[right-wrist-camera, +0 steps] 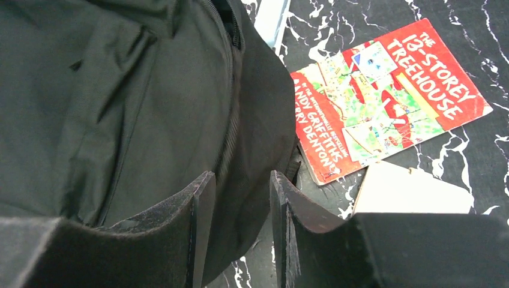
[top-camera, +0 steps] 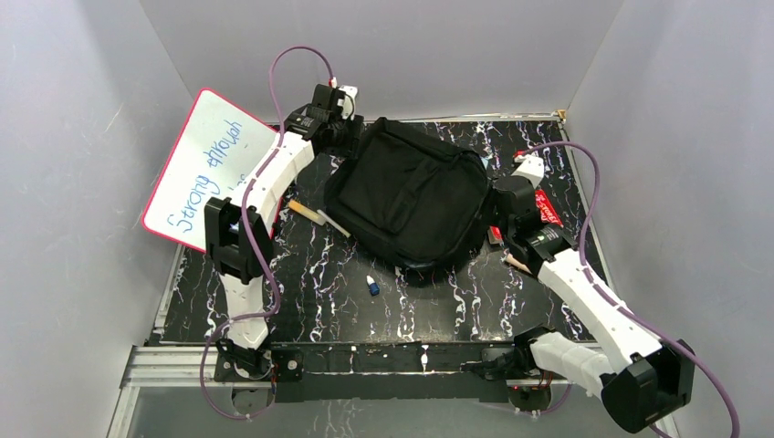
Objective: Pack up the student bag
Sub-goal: Unzip the student bag at the center of the board, then pick up the book from the center of the board, then place the book in the student bag.
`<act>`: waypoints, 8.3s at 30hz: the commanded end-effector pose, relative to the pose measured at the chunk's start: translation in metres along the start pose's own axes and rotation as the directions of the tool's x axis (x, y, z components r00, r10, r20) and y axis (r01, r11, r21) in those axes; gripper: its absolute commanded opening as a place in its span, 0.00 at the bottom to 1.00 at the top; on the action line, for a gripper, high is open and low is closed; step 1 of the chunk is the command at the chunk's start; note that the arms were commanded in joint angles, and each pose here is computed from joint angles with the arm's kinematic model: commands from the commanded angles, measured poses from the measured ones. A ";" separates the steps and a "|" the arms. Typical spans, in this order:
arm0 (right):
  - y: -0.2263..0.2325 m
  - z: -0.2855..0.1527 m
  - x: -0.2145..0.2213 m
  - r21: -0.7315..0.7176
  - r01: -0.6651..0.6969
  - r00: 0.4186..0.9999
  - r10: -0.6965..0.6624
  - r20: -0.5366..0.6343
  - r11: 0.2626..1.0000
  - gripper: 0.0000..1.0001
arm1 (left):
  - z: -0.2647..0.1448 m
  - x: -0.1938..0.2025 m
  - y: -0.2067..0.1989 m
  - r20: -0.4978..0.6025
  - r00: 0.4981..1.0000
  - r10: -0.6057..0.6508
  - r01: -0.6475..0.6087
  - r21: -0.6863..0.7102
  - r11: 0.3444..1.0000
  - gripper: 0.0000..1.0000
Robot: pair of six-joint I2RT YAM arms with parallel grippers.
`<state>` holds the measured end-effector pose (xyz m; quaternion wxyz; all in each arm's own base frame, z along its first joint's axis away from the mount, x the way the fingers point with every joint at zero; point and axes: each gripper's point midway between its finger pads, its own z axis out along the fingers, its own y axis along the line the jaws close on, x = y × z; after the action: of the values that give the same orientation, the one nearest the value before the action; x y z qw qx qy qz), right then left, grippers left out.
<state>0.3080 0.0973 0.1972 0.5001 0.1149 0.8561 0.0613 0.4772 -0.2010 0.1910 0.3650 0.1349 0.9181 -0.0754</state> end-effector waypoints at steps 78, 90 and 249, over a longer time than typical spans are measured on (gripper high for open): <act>-0.061 -0.007 0.074 0.218 -0.660 0.731 0.682 -0.036 0.719 0.75 | -0.107 -0.088 -0.151 0.464 0.841 0.277 -0.295 -0.035 0.955 0.00; -0.062 0.006 0.045 0.161 -0.355 0.930 0.365 -0.037 0.921 0.73 | -0.150 -0.092 -0.077 0.504 0.826 0.250 -0.162 -0.212 0.964 0.00; 0.208 -0.056 -0.074 -0.786 -0.428 0.865 0.456 -0.212 0.446 0.00 | -0.161 -0.061 -0.022 0.550 0.832 0.069 -0.037 -0.070 0.997 0.00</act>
<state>0.3131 0.2647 0.2753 0.4271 0.1118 0.7414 0.5054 0.4069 -0.1929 0.3090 0.5850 0.1366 0.7980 -0.0479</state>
